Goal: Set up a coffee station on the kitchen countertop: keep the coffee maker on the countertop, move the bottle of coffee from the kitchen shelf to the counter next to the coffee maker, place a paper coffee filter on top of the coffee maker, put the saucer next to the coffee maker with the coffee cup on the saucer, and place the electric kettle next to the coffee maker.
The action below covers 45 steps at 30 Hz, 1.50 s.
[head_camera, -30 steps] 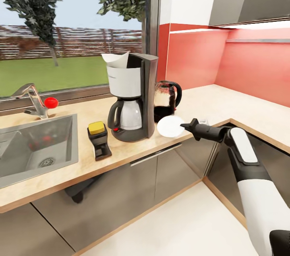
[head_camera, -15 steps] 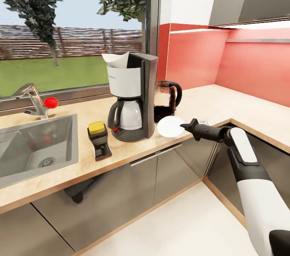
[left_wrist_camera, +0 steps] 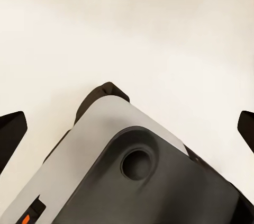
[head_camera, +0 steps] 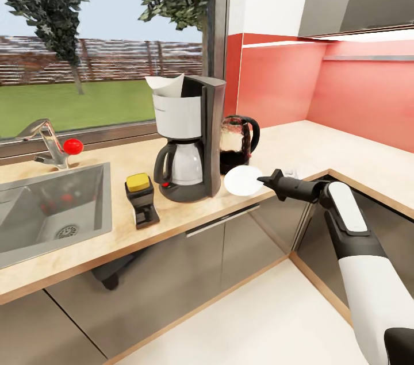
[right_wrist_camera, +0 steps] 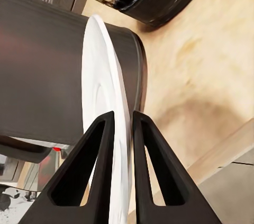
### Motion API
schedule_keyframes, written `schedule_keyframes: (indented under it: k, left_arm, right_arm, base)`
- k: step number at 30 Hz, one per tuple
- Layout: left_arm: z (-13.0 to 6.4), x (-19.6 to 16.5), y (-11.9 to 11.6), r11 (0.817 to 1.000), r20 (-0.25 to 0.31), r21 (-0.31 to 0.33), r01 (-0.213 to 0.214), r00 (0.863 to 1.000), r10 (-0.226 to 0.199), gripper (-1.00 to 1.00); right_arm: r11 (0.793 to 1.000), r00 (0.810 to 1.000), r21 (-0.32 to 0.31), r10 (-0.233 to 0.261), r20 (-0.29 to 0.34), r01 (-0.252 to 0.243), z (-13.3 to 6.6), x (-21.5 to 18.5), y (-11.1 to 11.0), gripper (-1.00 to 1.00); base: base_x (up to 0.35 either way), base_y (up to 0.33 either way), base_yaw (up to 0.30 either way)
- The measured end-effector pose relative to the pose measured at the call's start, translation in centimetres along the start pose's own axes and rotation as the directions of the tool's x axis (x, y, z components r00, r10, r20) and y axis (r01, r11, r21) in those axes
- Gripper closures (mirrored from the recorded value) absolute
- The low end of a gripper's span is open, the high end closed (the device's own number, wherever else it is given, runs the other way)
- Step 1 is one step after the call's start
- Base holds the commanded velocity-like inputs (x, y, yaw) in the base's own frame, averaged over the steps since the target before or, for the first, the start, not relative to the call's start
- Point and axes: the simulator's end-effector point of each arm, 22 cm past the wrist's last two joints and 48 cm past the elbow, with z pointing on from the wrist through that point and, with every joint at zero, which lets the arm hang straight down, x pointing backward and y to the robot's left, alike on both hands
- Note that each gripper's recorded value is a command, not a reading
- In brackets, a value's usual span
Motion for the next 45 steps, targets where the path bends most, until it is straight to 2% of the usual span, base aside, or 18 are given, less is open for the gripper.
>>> schedule_keyframes:
  k: [34,45]
  left_arm:
    - [-0.2,0.8,0.7,1.000,-0.022,-0.021,0.003,1.000,-0.003,-1.00]
    - [-0.2,0.8,0.8,1.000,-0.023,-0.023,0.003,1.000,-0.003,-1.00]
  right_arm:
    - [1.000,1.000,0.017,0.017,-0.014,-0.016,1.0,0.4,-1.7,1.00]
    - [1.000,1.000,0.017,0.018,-0.015,-0.018,1.0,0.5,-1.8,1.00]
  base:
    - [0.000,0.000,0.000]
    - [0.078,0.000,0.000]
